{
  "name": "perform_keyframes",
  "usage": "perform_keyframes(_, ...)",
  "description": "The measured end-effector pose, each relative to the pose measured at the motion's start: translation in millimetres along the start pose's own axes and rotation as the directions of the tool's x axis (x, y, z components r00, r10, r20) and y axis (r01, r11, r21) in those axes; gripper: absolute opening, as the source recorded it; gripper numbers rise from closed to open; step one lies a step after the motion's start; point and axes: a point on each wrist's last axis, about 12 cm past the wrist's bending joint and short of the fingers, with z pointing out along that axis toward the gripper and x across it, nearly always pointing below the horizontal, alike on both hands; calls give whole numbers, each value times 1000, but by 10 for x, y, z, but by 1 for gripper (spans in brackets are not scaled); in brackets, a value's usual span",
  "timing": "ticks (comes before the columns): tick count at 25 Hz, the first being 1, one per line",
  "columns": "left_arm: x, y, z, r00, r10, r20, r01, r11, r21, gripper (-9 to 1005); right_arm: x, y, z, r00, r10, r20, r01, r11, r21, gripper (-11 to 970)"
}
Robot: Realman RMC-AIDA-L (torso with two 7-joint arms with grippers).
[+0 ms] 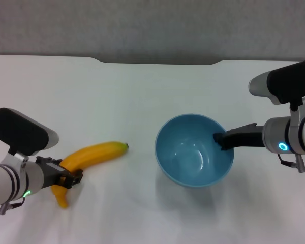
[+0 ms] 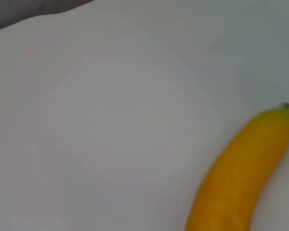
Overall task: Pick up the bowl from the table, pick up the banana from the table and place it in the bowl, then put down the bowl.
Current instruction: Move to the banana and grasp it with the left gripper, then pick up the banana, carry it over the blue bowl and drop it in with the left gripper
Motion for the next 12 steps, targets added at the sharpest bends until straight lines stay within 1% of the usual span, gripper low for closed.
perform_keyframes(5, 16, -1, -8, 1000, -24, 5, 24, 1000, -3, 615, 9, -9, -1, 1000, 3, 3, -3, 1000, 4, 33)
perform_keyframes(8, -11, 39, -48, 998, -58, 21, 59, 998, -10, 569, 30, -19, 3, 1000, 8, -2, -8, 1000, 6, 33)
perform_keyframes(11, -64, 133, -142, 990, -128, 66, 130, 991, -18, 523, 42, -24, 4, 1000, 10, -4, -10, 1000, 7, 33)
perform_keyframes(12, -87, 162, -197, 983, -160, 90, 162, 987, -14, 523, 44, -25, 5, 1000, 11, -5, -11, 1000, 7, 33)
